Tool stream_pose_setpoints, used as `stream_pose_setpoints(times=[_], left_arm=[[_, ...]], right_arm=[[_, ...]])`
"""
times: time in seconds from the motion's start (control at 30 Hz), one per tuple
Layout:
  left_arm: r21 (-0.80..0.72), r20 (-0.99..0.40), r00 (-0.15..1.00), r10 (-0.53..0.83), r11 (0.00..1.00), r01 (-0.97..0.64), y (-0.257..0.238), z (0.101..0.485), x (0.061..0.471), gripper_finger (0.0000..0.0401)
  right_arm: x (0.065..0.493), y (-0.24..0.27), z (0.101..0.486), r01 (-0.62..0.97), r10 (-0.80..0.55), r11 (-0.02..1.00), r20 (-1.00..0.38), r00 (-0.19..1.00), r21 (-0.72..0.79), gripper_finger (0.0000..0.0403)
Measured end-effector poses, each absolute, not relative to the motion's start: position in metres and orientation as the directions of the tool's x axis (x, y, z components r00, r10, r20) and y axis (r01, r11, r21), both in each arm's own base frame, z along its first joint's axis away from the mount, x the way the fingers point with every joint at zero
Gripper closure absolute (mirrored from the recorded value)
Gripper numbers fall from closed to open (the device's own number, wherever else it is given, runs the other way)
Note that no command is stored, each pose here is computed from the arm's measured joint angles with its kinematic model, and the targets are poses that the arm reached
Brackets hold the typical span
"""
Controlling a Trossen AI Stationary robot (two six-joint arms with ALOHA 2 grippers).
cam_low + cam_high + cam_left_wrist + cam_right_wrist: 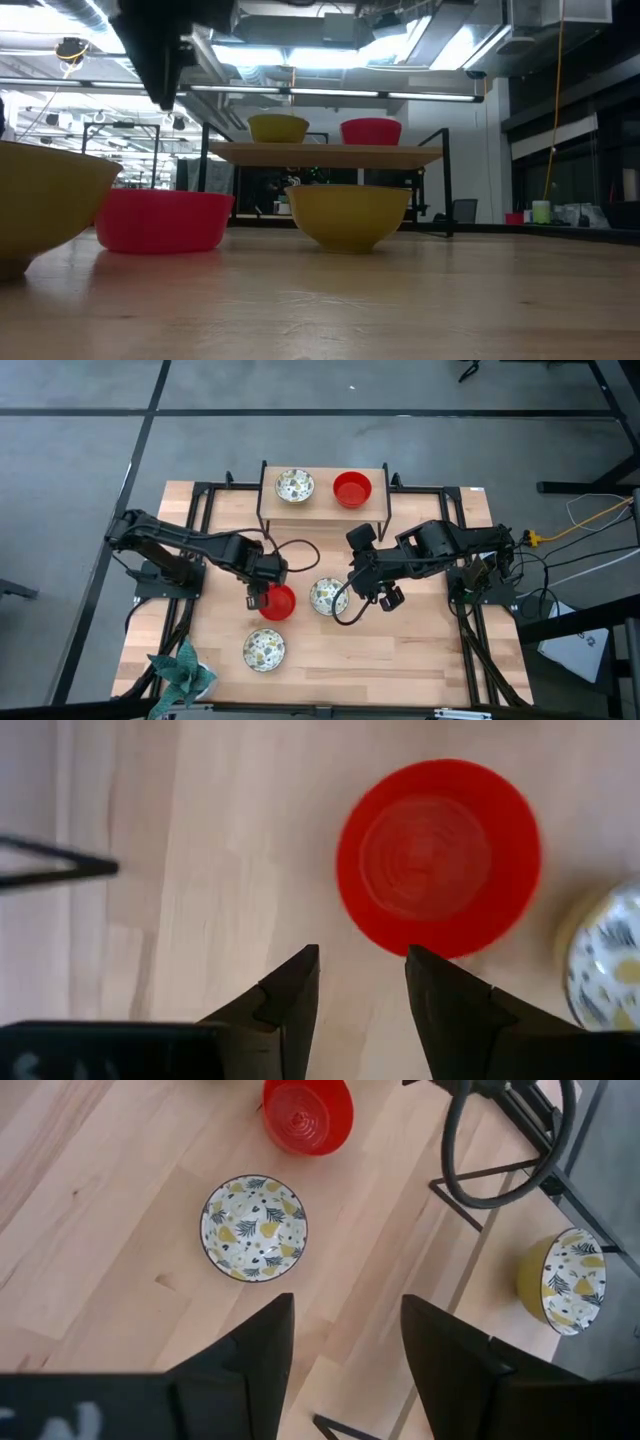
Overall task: Pick & Place Mini bowls
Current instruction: Stack the red bowl on top of the red bowl on the shelf
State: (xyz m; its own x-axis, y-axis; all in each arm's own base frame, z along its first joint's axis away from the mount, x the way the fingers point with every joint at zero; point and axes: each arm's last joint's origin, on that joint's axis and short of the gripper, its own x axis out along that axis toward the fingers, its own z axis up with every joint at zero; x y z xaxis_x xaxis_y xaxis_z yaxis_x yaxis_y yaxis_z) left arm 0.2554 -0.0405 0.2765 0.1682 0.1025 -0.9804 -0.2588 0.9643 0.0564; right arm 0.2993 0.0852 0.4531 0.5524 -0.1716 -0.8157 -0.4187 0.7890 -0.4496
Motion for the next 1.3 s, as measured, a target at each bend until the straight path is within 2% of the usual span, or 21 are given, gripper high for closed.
stream_pose_setpoints(times=[0.3, 0.4, 0.6, 0.87, 1.3], left_arm=[[0.116, -0.981, 0.084, 0.176, 0.873, -0.474, -0.035, 0.237, 0.245, 0.0258], [0.093, -0.979, 0.102, 0.174, 0.838, -0.538, -0.033, 0.227, 0.245, 0.0258], [0.05, -0.977, 0.146, 0.155, 0.833, -0.551, -0.033, 0.215, 0.247, 0.0258], [-0.074, -0.983, 0.179, 0.036, 0.82, -0.568, -0.035, 0.189, 0.245, 0.0258], [-0.081, -0.982, 0.186, 0.034, 0.815, -0.574, -0.035, 0.186, 0.246, 0.0258]], right_arm=[[0.299, 0.085, 0.453, -0.418, -0.171, 0.79, -0.816, 0.552, -0.448, 0.0219], [0.299, 0.085, 0.453, -0.418, -0.171, 0.79, -0.816, 0.552, -0.449, 0.0219], [0.299, 0.085, 0.453, -0.417, -0.171, 0.791, -0.816, 0.552, -0.448, 0.0219], [0.299, 0.085, 0.453, -0.418, -0.171, 0.79, -0.816, 0.552, -0.448, 0.0219], [0.299, 0.085, 0.453, -0.418, -0.171, 0.79, -0.816, 0.552, -0.448, 0.0219]])
